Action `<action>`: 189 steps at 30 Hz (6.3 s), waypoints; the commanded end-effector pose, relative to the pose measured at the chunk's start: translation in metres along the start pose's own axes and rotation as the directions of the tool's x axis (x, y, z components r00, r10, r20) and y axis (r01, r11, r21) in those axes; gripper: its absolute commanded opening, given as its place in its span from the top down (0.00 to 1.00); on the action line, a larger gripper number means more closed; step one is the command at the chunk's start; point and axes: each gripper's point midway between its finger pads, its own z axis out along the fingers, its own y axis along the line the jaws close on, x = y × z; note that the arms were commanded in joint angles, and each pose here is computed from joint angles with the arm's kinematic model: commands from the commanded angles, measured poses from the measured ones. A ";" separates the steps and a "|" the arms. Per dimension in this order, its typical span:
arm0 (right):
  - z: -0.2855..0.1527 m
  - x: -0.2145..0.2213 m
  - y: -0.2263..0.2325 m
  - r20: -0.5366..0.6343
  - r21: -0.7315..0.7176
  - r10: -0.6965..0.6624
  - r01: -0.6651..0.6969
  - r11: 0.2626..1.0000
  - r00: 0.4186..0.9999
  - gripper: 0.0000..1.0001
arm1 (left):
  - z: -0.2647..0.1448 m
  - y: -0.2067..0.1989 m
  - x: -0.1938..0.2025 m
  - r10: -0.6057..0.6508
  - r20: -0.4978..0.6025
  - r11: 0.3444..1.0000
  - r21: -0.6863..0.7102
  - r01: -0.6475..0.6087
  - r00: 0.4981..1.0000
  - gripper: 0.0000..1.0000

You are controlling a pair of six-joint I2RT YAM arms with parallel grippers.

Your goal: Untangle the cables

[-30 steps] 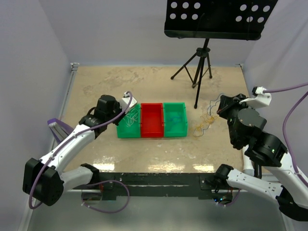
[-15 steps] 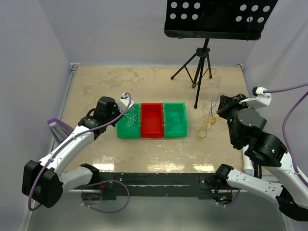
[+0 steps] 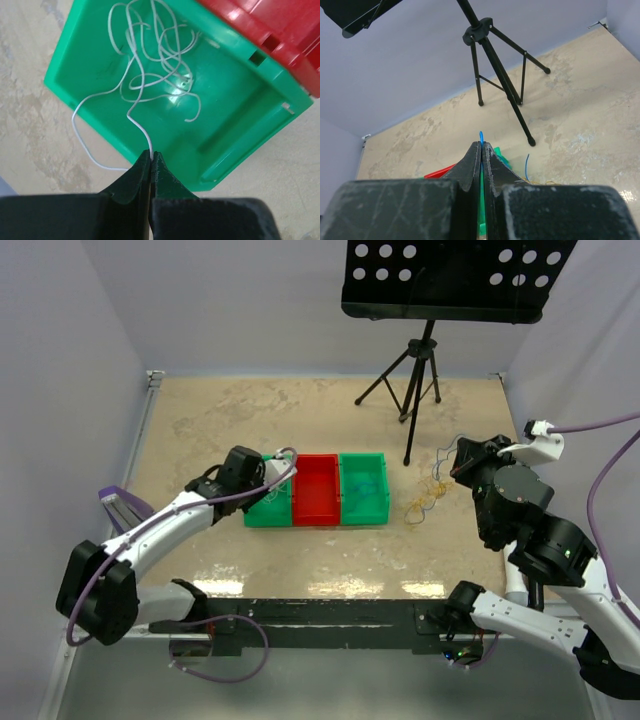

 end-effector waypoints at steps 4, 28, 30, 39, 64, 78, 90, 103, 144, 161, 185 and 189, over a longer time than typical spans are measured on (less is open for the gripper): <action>-0.002 -0.003 -0.002 0.007 -0.007 0.025 -0.025 1.000 1.000 1.00 | 0.011 -0.005 -0.059 -0.032 0.037 0.998 0.046 0.030 0.999 1.00; 0.000 0.010 -0.008 -0.002 0.007 0.004 -0.004 1.000 1.000 1.00 | 0.020 -0.006 -0.135 -0.415 0.178 0.889 0.289 0.356 0.892 1.00; 0.000 0.011 -0.008 -0.004 0.007 0.002 -0.002 1.000 1.000 1.00 | 0.019 -0.007 -0.141 -0.431 0.184 0.878 0.311 0.363 0.884 1.00; -0.001 0.011 -0.010 -0.004 0.011 -0.002 0.002 1.000 1.000 1.00 | 0.023 0.004 -0.107 -0.456 0.150 0.878 0.237 0.416 0.877 1.00; -0.001 0.021 0.017 -0.067 -0.098 0.003 -0.009 0.995 0.998 1.00 | 0.048 0.001 -0.056 -0.378 0.075 0.922 0.124 0.368 0.923 0.34; -0.025 0.044 0.110 -0.216 -0.521 -0.105 -0.024 0.853 0.971 1.00 | -0.085 0.010 -0.110 -0.224 0.377 0.965 0.217 0.150 0.899 0.00; -0.119 0.023 0.205 -0.301 -0.895 -0.078 -0.253 0.367 0.950 1.00 | -0.198 -0.050 -0.133 -0.060 0.724 0.891 0.350 -0.290 0.687 0.00; -0.151 0.081 0.238 -0.433 -0.872 -0.083 -0.393 0.292 0.898 1.00 | -0.183 -0.112 -0.102 -0.142 0.701 0.683 0.580 -0.444 0.698 0.36; -0.115 0.106 0.204 -0.427 -0.793 -0.014 -0.367 0.486 0.904 1.00 | -0.153 -0.169 -0.091 -0.236 0.611 0.515 0.738 -0.436 0.755 1.00; -0.057 0.048 0.094 -0.285 -0.424 0.138 -0.253 0.870 0.949 1.00 | -0.117 -0.116 -0.033 0.307 0.533 0.685 0.452 -0.572 0.788 1.00; -0.048 -0.058 -0.034 0.002 -0.011 0.342 -0.342 0.940 0.940 1.00 | -0.115 -0.059 0.148 0.862 0.047 0.458 0.358 -0.814 0.505 1.00; -0.046 -0.051 -0.012 -0.034 -0.071 0.263 -0.265 0.962 0.964 1.00 | -0.118 -0.059 0.130 0.865 0.111 0.451 0.259 -0.854 0.490 1.00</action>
